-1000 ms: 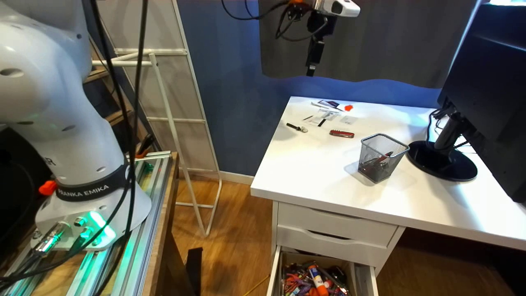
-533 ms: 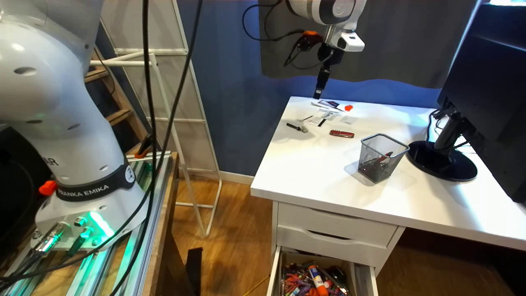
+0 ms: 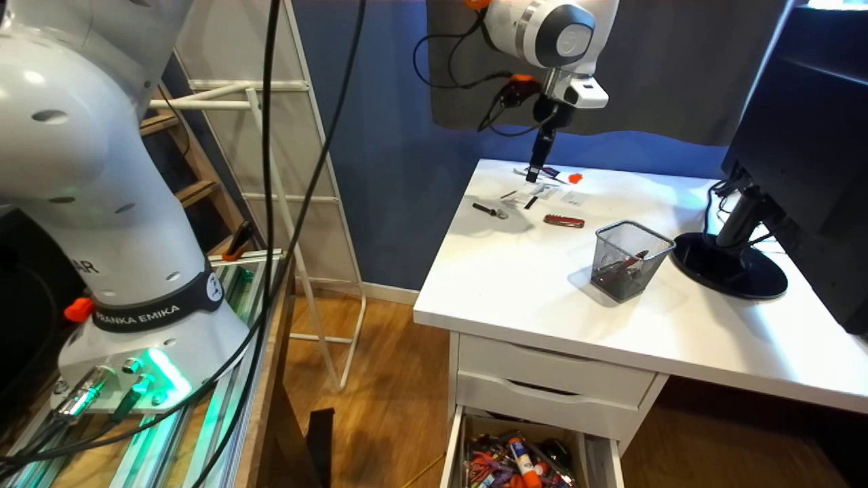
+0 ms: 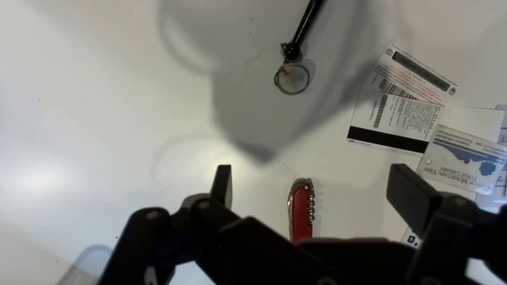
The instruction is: Pick up the red object on the table and put it in the gray basket
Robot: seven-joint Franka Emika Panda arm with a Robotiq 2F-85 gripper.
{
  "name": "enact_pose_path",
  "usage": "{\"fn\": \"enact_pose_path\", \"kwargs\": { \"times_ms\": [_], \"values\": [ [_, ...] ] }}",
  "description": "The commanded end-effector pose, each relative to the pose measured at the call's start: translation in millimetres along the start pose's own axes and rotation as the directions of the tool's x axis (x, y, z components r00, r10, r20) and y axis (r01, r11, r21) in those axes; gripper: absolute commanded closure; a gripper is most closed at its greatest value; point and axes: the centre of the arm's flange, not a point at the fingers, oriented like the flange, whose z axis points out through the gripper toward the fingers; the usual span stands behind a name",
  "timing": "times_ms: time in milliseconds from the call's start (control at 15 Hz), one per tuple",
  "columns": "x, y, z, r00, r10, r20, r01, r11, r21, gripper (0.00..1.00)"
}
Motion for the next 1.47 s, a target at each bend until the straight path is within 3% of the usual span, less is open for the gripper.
{"fn": "enact_pose_path", "kwargs": {
  "times_ms": [0,333,867,933,1000,1133,1333,1400],
  "values": [
    [-0.1,-0.7,-0.9,1.000,-0.001,-0.001,0.001,1.000,0.002,0.00],
    [42.2,-12.5,23.5,0.999,0.024,-0.030,-0.024,1.000,0.010,0.00],
    [83.8,-29.5,71.1,0.999,0.018,-0.043,-0.017,0.999,0.031,0.00],
    [87.4,-30.5,74.3,0.998,0.022,-0.053,-0.020,0.999,0.037,0.06],
    [91.7,-32.2,75.5,0.998,0.027,-0.056,-0.024,0.999,0.043,0.21],
    [99.0,-34.3,80.2,0.997,0.031,-0.066,-0.028,0.999,0.041,0.41],
    [105.9,-36.2,87.2,0.997,0.031,-0.074,-0.029,0.999,0.033,0.62],
    [107.4,-36.6,89.7,0.997,0.031,-0.073,-0.028,0.999,0.031,0.63]
  ]
}}
